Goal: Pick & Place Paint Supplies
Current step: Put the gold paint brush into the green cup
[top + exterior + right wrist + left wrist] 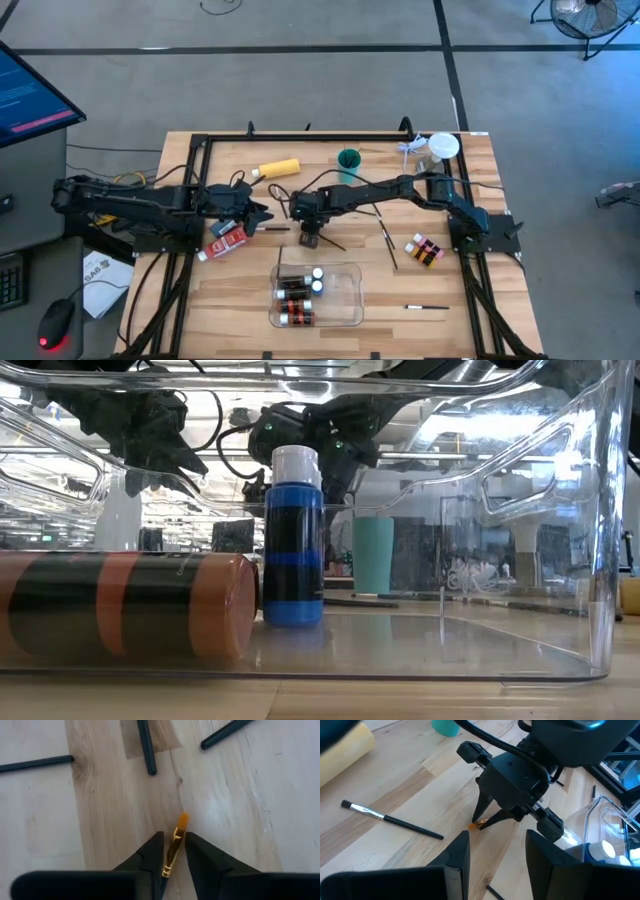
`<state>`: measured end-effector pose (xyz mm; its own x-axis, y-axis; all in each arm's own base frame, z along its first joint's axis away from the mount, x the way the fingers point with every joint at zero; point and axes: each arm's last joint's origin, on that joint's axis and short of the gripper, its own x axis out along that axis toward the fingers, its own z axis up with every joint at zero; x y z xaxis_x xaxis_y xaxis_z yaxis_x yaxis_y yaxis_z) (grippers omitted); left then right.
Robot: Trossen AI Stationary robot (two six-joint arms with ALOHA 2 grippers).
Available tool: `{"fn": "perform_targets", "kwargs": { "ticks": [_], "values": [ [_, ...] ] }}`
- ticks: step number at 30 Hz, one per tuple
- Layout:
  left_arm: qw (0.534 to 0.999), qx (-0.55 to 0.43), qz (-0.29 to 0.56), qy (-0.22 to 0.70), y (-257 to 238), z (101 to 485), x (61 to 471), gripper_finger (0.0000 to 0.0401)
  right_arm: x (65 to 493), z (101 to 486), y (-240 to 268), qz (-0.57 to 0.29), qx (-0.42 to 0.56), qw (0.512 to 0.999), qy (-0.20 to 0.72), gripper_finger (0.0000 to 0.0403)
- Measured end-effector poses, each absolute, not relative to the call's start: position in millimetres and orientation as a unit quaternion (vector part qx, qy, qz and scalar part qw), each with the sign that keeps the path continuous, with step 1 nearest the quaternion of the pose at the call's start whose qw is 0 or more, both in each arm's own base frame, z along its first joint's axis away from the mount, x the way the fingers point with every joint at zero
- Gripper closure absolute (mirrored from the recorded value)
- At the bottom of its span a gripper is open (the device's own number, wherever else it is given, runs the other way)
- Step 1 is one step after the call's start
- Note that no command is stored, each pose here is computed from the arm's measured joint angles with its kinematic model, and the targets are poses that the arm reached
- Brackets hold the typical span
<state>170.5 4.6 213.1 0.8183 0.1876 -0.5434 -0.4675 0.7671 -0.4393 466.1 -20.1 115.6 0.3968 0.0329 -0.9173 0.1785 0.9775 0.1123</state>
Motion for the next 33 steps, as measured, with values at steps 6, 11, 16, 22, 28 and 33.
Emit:
{"fn": "perform_targets", "kwargs": {
  "ticks": [6,11,16,22,28,33],
  "values": [
    [0.908,-0.29,0.18,0.242,4.6,213.1,170.4,0.0302,465.1,115.0,-24.2,-0.05,0.108,0.826,0.55,0.0394],
    [0.908,-0.29,0.18,0.241,4.6,213.1,170.4,0.0302,466.5,119.2,-24.3,-0.051,0.108,0.824,0.554,0.0395],
    [0.908,-0.29,0.18,0.242,4.6,213.1,170.4,0.0302,473.6,131.2,-24.7,-0.052,0.109,0.826,0.551,0.04],
    [0.909,-0.29,0.18,0.241,4.7,213.1,170.5,0.0302,490.4,169.0,-27.8,-0.049,0.111,0.851,0.511,0.0402],
    [0.909,-0.29,0.18,0.24,4.7,213.5,170.6,0.0302,502.9,209.2,-32.1,-0.045,0.107,0.878,0.464,0.0402],
    [0.91,-0.289,0.181,0.237,4.8,214.1,170.9,0.0302,505.0,240.8,-44.6,-0.052,0.106,0.893,0.433,0.0403]
  ]
}}
